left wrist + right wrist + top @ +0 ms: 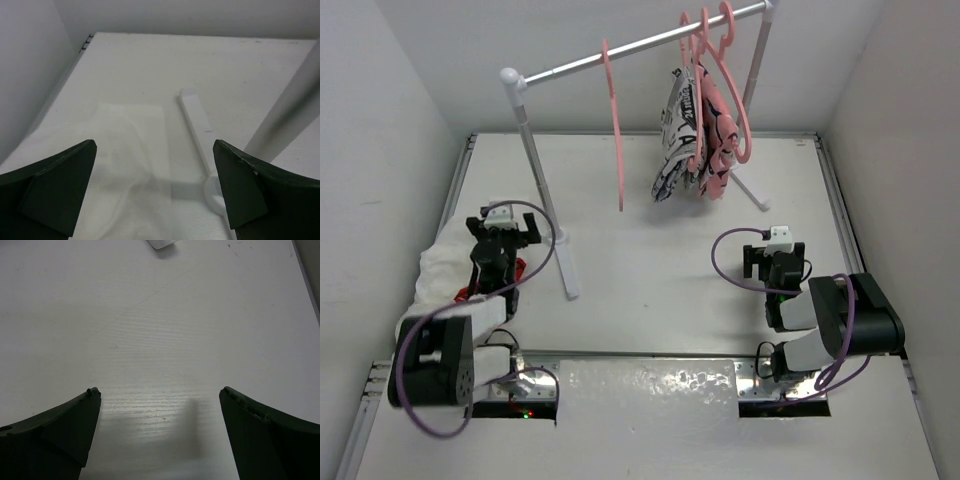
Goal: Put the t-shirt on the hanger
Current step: Pick up the T-shirt at the corner of the board.
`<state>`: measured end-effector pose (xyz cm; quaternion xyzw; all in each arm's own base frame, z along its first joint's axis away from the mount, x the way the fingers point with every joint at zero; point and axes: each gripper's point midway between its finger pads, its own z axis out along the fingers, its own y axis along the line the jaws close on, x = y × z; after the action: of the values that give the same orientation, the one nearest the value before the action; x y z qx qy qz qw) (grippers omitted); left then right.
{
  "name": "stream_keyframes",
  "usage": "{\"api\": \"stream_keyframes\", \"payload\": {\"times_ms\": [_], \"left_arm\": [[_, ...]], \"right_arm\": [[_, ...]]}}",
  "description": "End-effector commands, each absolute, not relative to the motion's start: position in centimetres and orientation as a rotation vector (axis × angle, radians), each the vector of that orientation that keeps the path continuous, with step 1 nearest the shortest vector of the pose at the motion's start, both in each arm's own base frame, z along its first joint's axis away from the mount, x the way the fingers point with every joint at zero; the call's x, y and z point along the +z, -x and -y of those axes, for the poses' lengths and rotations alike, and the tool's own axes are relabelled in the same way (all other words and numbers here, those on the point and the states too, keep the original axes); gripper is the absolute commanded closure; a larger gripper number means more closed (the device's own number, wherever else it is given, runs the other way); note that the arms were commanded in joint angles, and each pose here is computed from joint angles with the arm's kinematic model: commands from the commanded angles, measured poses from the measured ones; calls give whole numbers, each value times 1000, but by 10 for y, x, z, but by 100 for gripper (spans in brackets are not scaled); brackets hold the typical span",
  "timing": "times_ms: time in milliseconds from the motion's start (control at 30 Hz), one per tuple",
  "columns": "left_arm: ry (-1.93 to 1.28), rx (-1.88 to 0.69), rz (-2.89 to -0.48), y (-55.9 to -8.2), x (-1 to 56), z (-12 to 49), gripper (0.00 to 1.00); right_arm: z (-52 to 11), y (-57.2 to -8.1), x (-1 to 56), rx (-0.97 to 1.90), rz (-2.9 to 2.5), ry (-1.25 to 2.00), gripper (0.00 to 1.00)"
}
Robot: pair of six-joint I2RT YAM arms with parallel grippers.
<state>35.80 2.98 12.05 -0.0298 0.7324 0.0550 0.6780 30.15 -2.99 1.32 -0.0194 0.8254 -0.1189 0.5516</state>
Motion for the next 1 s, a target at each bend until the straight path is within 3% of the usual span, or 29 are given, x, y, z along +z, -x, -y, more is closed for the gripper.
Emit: {"api": "stream_keyframes", "payload": {"times_ms": [0,200,300,500,667,767,967], "left_arm": [[-17,153,-1677,-339,127,-27,0],[-136,146,-1649,-315,140,-15,0],[-76,297,-1680,-306,147,-41,0],[173,775,-2004,-261,132,-129,0],[62,532,-2220,-243,96,-134,0],[-186,364,-2333,-241,83,-107,11],[-332,289,-2526,-229,47,-104,10]], "right_arm": [[27,-315,27,-258,-1899,45,1],[27,-315,27,-258,-1897,45,1],[27,-315,27,-260,-1900,46,1],[20,-328,33,-237,-1954,95,1],[6,-342,55,-170,-1945,167,2],[-12,-351,74,-60,-1912,213,8],[-49,-356,100,161,-1883,259,12]]}}
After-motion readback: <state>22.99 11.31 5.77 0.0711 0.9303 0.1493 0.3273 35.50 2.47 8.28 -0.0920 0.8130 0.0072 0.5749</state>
